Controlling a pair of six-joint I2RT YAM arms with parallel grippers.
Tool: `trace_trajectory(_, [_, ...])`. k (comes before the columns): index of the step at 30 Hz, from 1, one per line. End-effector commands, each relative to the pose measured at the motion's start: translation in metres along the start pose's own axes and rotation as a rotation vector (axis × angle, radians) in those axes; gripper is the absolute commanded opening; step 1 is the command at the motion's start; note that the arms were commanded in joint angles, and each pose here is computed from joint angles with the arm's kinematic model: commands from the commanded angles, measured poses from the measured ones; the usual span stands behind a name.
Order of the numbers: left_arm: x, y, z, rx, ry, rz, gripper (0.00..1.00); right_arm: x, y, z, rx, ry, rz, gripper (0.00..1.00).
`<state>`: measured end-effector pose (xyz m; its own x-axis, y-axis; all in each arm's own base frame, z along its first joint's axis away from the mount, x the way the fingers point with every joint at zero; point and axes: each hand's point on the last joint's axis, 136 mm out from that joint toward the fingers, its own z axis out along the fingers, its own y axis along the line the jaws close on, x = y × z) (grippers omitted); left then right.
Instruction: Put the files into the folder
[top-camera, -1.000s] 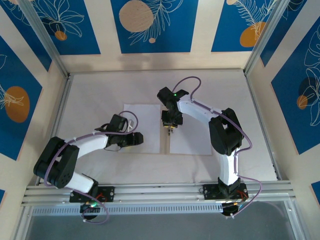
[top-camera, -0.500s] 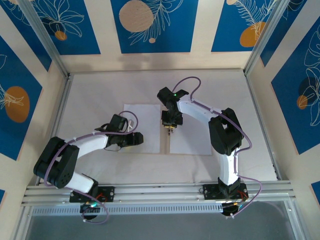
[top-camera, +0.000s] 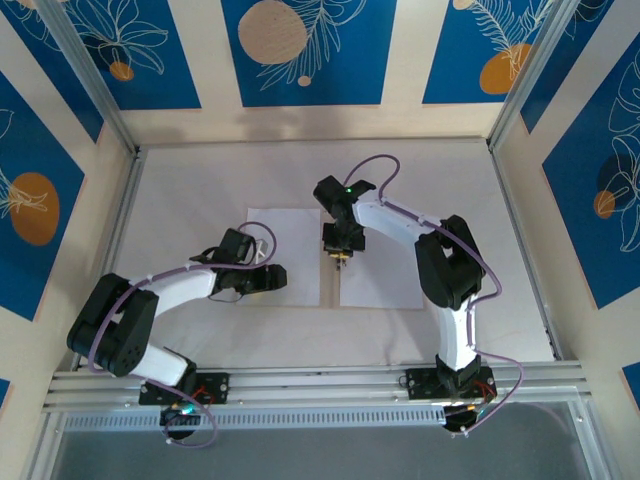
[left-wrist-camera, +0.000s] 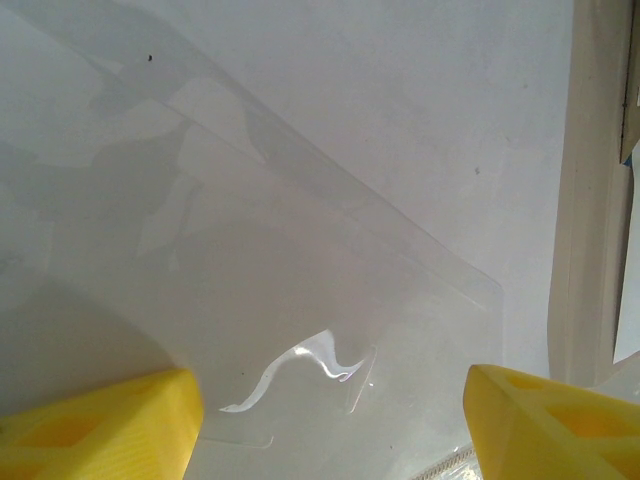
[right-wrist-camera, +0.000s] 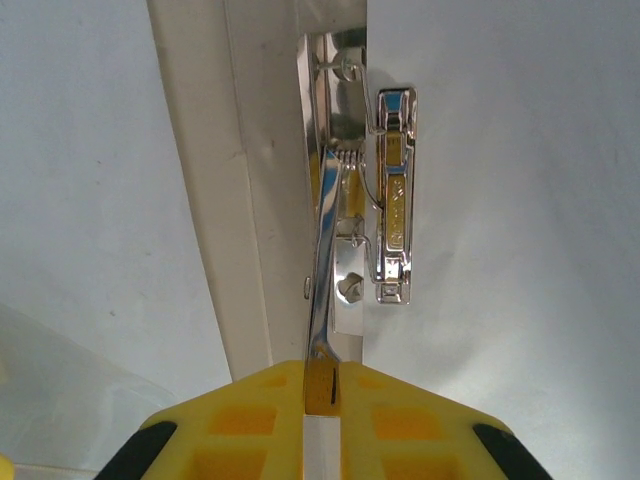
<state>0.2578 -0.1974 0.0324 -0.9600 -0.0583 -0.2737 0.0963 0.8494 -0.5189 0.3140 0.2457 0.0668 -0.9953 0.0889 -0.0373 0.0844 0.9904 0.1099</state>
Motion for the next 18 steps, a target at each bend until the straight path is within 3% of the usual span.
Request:
trace_trajectory(1, [0.022,0.015,0.007,-0.047,0.081,-0.033,0.72,0.009,-0.007,0.012,0.061,0.04,-0.023,0.14])
trace_trajectory(18, [0.022,0.016,0.008,-0.048,0.083,-0.035,0.72,0.015,-0.019,0.017,0.176,0.035,-0.068,0.12])
